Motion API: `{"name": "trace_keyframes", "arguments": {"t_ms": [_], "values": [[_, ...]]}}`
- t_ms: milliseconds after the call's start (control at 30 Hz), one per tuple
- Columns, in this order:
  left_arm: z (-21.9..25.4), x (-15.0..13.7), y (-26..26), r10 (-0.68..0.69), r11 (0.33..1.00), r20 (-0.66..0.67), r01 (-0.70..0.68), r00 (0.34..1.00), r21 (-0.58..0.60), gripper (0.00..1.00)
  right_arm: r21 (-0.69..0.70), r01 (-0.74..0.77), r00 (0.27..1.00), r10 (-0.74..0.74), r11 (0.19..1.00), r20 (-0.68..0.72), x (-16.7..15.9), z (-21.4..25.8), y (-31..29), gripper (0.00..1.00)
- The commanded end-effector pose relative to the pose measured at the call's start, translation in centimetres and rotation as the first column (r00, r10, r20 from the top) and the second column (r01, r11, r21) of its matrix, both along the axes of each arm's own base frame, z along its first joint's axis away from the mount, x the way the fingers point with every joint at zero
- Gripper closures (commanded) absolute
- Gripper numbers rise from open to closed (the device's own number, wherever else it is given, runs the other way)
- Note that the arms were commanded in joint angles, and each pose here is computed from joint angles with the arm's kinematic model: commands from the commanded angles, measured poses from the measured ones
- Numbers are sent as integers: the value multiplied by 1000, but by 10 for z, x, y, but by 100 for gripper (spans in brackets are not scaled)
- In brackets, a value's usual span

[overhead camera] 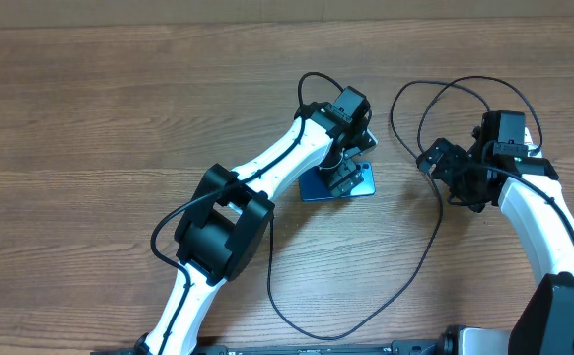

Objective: Plug charger to phone and switch on socket

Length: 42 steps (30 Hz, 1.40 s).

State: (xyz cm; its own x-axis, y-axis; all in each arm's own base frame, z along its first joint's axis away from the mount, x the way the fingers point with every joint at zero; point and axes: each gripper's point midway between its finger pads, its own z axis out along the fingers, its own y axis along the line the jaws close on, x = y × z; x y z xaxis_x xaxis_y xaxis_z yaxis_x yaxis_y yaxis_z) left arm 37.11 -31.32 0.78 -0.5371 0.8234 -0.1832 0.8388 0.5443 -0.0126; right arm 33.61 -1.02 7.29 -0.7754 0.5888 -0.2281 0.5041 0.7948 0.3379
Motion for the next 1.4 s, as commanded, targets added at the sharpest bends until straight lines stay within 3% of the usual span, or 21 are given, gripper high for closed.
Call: {"name": "trace_keyframes", "arguments": {"t_ms": [0, 100, 233, 567, 800, 967, 1233, 1367], "values": [[-39, -17, 23, -59, 990, -84, 69, 995, 124, 3, 2, 2, 1000, -2, 1000, 21, 5, 6, 0, 0], [-39, -28, 28, -78, 986, -128, 96, 989, 138, 5, 2, 2, 1000, -2, 1000, 21, 5, 6, 0, 0], [-37, -48, 18, -163, 983, -218, 177, 962, 45, 4, 2, 2, 1000, -2, 1000, 21, 5, 6, 0, 0], [-36, -31, -1, -175, 985, -137, 175, 975, -16, 0, 2, 2, 1000, -2, 1000, 21, 5, 6, 0, 0], [-37, -43, 5, -154, 987, -184, 159, 971, 15, 22, 2, 2, 1000, -2, 1000, 21, 5, 6, 0, 0], [-37, -42, 13, -57, 997, -208, 66, 976, 34, 15, 2, 2, 1000, -2, 1000, 21, 5, 6, 0, 0], [-37, -45, 45, -72, 979, -220, 111, 973, 170, 3, 2, 2, 1000, -2, 1000, 21, 5, 6, 0, 0], [-38, -47, 40, -72, 980, -218, 110, 973, 165, 0, 2, 2, 1000, -2, 1000, 21, 5, 6, 0, 0]]}}
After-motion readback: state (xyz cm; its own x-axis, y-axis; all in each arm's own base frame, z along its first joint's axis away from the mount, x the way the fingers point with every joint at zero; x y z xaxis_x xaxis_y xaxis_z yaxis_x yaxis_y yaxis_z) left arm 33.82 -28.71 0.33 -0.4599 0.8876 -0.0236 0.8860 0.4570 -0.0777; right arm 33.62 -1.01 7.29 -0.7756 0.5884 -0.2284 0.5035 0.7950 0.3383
